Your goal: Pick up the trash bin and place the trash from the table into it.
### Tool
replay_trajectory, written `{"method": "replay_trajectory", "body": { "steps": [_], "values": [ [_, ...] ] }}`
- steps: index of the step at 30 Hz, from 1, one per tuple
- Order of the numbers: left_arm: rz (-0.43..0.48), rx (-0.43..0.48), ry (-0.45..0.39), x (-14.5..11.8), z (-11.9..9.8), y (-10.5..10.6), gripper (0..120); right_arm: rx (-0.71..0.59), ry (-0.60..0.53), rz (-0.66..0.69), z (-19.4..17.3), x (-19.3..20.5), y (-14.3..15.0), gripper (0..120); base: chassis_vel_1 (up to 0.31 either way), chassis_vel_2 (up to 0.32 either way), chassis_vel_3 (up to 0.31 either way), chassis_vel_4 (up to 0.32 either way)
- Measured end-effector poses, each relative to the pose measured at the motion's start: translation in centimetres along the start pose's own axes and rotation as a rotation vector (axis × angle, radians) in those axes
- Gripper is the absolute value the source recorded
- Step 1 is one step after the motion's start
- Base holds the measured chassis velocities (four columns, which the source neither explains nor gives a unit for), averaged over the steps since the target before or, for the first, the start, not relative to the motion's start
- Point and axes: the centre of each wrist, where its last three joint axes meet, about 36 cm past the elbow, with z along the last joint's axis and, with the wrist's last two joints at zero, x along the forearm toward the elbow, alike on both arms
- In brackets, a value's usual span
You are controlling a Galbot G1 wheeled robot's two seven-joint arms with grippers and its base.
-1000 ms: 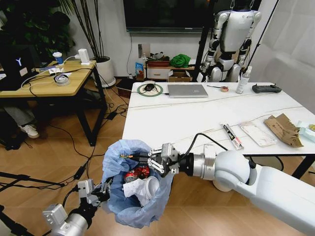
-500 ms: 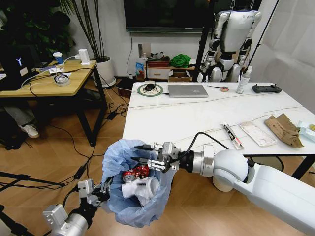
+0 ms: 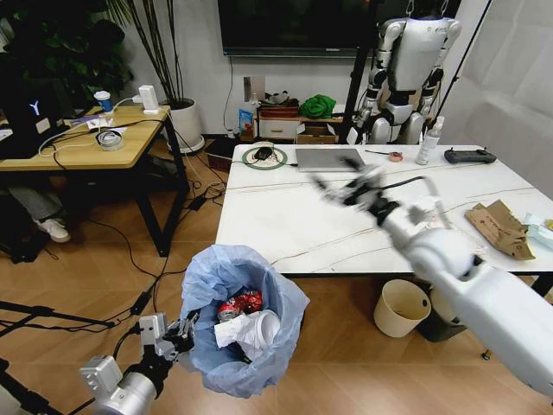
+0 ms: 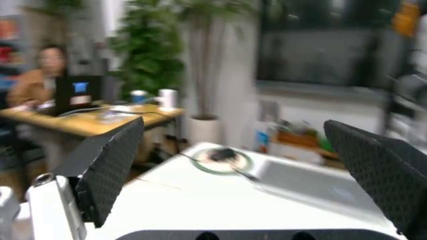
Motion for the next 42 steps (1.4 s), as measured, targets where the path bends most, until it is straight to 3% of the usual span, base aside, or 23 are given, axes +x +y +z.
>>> {"method": "replay_trajectory", "body": {
  "steps": [6,12,13,19,26,42],
  "values": [
    [-0.001,-0.024,-0.012,0.3,0.4,-0.1,0,-0.041,-0.033,0.118,3.6,5.5,-2.0,100,0.0,0.0,0.0,0.0],
    [0.021,-0.04,-0.024,0.2,0.5,-0.2,0,0.033,0.001,0.237,6.3,17.9,-3.2,100,-0.007,-0.008,-0.018,-0.002],
    [0.021,-0.04,-0.024,0.2,0.5,-0.2,0,0.033,0.001,0.237,6.3,17.9,-3.2,100,-0.025,-0.024,-0.053,0.005],
    [0.041,-0.065,-0.02,0.6,0.5,-0.2,0,0.053,0.005,0.343,9.3,25.7,0.9,100,0.0,0.0,0.0,0.0],
    [0.041,-0.075,-0.015,0.6,1.3,0.0,0,0.085,-0.004,0.416,9.6,27.9,2.5,100,0.0,0.0,0.0,0.0],
    [0.022,-0.048,-0.007,0.8,2.5,0.9,0,0.019,0.005,0.386,12.3,28.6,4.1,100,0.0,0.0,0.0,0.0]
  ]
}}
